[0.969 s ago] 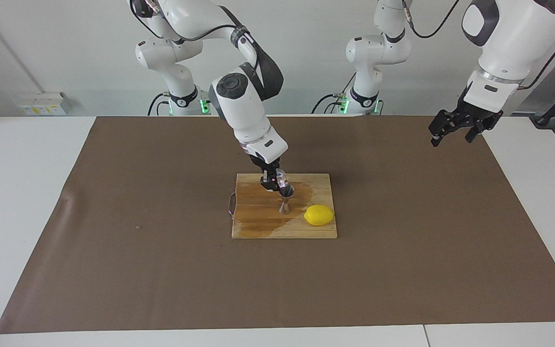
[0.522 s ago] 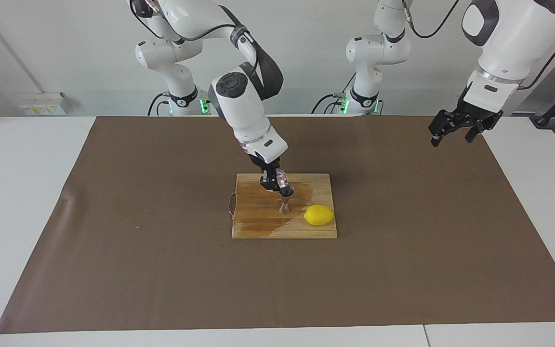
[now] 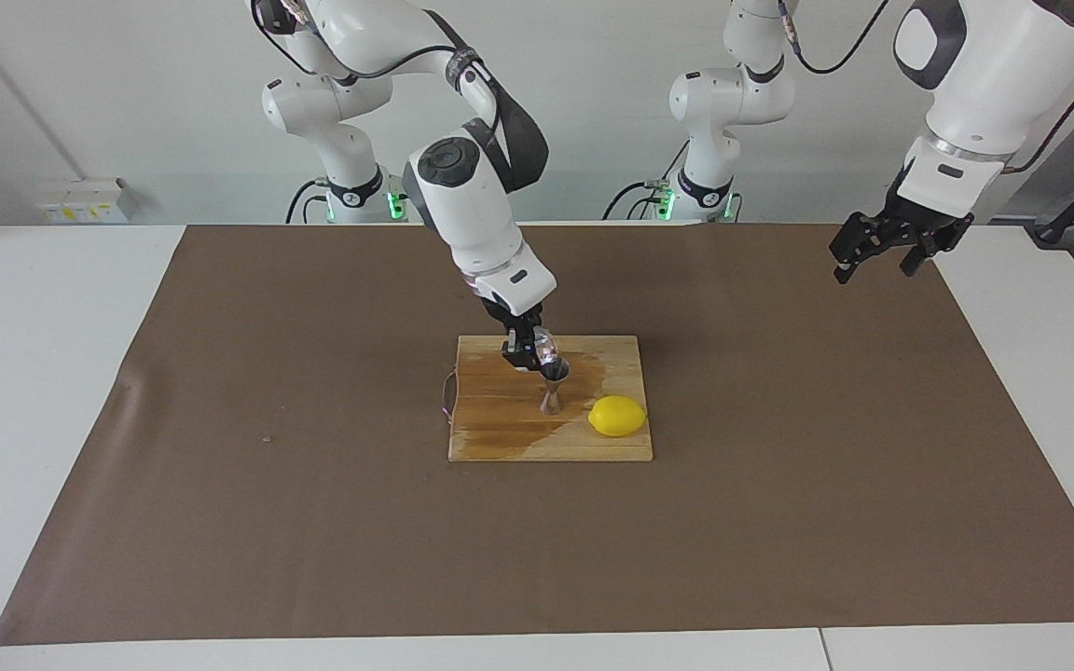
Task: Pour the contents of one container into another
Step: 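Hold the clear glass tilted over the silver cup to pour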
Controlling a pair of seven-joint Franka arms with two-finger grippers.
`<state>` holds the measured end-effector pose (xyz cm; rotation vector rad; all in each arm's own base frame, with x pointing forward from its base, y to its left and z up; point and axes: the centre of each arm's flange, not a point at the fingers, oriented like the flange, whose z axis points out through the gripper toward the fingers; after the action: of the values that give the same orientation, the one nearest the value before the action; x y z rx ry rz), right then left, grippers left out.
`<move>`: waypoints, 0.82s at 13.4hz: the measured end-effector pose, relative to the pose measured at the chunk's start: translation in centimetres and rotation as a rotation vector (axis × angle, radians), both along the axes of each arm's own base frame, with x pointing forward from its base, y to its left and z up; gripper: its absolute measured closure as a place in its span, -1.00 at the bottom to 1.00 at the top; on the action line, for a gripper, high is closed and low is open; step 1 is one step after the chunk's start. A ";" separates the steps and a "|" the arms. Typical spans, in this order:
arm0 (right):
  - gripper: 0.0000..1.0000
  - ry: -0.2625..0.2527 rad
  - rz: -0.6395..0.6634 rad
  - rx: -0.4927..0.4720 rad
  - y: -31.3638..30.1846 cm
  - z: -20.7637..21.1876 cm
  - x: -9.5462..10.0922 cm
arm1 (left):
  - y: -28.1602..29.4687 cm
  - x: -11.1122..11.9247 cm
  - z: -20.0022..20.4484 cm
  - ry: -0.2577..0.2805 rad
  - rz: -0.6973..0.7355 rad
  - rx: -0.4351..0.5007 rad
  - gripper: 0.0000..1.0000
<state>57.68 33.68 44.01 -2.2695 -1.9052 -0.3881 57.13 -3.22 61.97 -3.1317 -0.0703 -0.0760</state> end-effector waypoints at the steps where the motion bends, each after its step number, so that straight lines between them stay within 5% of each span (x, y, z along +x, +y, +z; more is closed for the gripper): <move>1: 0.03 -0.001 -0.001 0.000 0.0 0.0 0.1 | 0.0 0.0 0.0 0.000 0.000 0.000 -1.00; 11: 0.03 -0.008 -0.005 -0.025 1.0 -0.2 -0.1 | 0.2 -0.8 -0.8 0.080 0.004 0.005 -1.00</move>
<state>57.60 34.66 43.77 -2.2924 -1.9195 -0.3768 56.31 -2.97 61.19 -3.1255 -0.0761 0.0494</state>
